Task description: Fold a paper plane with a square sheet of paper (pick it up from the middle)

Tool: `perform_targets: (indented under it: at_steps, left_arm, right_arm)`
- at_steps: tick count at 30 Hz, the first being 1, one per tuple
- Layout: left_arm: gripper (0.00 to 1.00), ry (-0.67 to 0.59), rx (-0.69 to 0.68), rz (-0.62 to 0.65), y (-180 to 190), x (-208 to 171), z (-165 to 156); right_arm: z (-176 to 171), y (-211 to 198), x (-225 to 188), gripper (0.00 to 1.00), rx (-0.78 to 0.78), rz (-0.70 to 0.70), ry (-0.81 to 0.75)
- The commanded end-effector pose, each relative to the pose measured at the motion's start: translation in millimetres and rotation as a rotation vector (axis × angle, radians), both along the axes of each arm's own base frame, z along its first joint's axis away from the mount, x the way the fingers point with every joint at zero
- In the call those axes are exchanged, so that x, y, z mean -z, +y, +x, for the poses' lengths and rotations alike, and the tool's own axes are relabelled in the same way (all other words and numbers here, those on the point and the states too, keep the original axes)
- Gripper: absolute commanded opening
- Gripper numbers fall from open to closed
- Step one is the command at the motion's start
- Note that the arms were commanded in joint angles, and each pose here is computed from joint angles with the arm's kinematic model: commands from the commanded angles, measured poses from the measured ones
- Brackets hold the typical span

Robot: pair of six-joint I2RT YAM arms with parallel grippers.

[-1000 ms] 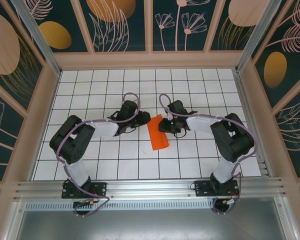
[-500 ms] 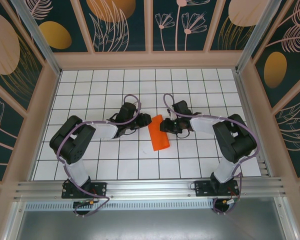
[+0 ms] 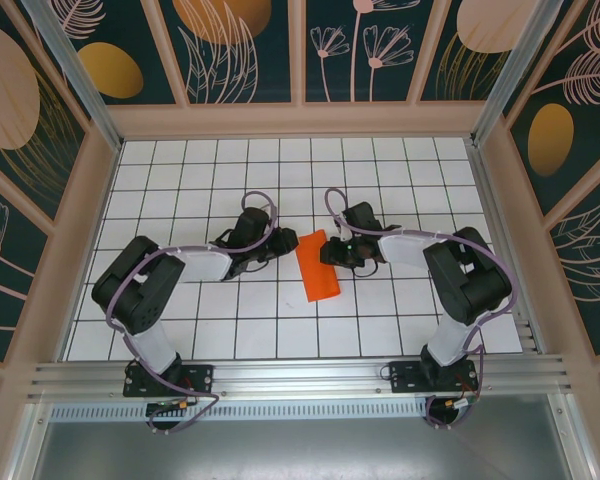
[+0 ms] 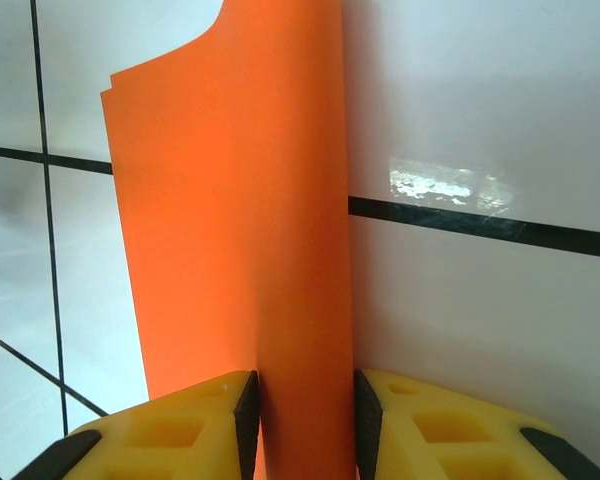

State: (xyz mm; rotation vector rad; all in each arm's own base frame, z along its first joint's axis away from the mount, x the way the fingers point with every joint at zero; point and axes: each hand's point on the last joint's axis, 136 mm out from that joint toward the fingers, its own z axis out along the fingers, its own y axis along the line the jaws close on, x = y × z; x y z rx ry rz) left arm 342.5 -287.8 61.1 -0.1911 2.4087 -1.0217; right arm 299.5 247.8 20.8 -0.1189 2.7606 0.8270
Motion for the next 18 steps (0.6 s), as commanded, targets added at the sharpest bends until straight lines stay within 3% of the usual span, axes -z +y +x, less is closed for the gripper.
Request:
perform_targets:
  at_steps: [1, 11, 18]
  left_arm:
    - [0.28, -0.015, -0.024, -0.016, 3.8, -10.7, -4.1]
    - [0.29, -0.004, 0.019, -0.071, -10.0, -16.7, -6.1]
    - [0.29, 0.037, 0.038, -0.056, -17.2, 1.0, -8.7]
  right_arm:
    - [-8.2, -13.2, 26.6, 0.35, 0.002, -0.108, 0.038]
    - [-12.1, -14.3, 33.2, 0.38, -0.033, -0.125, 0.047]
    - [-17.8, -13.9, 37.4, 0.38, -0.065, -0.152, 0.042]
